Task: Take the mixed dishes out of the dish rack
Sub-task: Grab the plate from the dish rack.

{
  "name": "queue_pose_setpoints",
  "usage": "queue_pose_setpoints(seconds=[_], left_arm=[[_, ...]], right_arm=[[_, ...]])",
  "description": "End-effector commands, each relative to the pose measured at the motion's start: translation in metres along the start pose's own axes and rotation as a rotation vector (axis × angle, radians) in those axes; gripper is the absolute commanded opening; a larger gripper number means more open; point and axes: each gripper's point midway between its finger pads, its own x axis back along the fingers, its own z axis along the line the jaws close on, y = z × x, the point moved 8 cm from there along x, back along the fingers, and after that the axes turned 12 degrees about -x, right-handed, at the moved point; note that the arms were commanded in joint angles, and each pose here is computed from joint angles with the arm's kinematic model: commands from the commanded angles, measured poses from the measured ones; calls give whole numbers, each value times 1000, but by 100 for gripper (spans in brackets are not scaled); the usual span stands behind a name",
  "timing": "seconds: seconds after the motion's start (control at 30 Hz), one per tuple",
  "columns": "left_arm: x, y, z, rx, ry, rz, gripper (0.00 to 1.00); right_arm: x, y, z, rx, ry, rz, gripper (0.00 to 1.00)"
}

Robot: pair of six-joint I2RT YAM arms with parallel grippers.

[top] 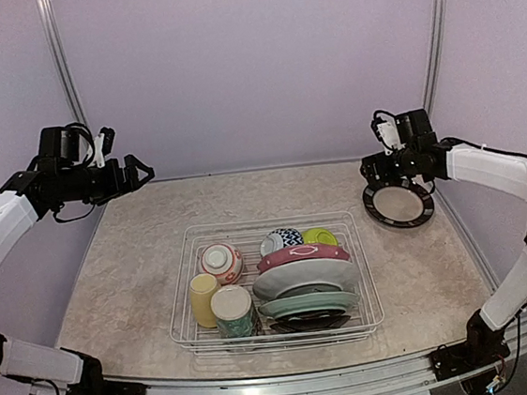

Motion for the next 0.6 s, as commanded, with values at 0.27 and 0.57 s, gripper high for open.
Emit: queue_pose_setpoints(seconds=[0.27, 0.57], left_arm=[[-1, -2, 1, 16, -4, 18, 99], [-2, -2, 1, 19, -8, 20, 99]], right_arm=[[134, -12, 6, 17, 260, -211, 100], [187, -38, 57, 232, 849, -73, 100]])
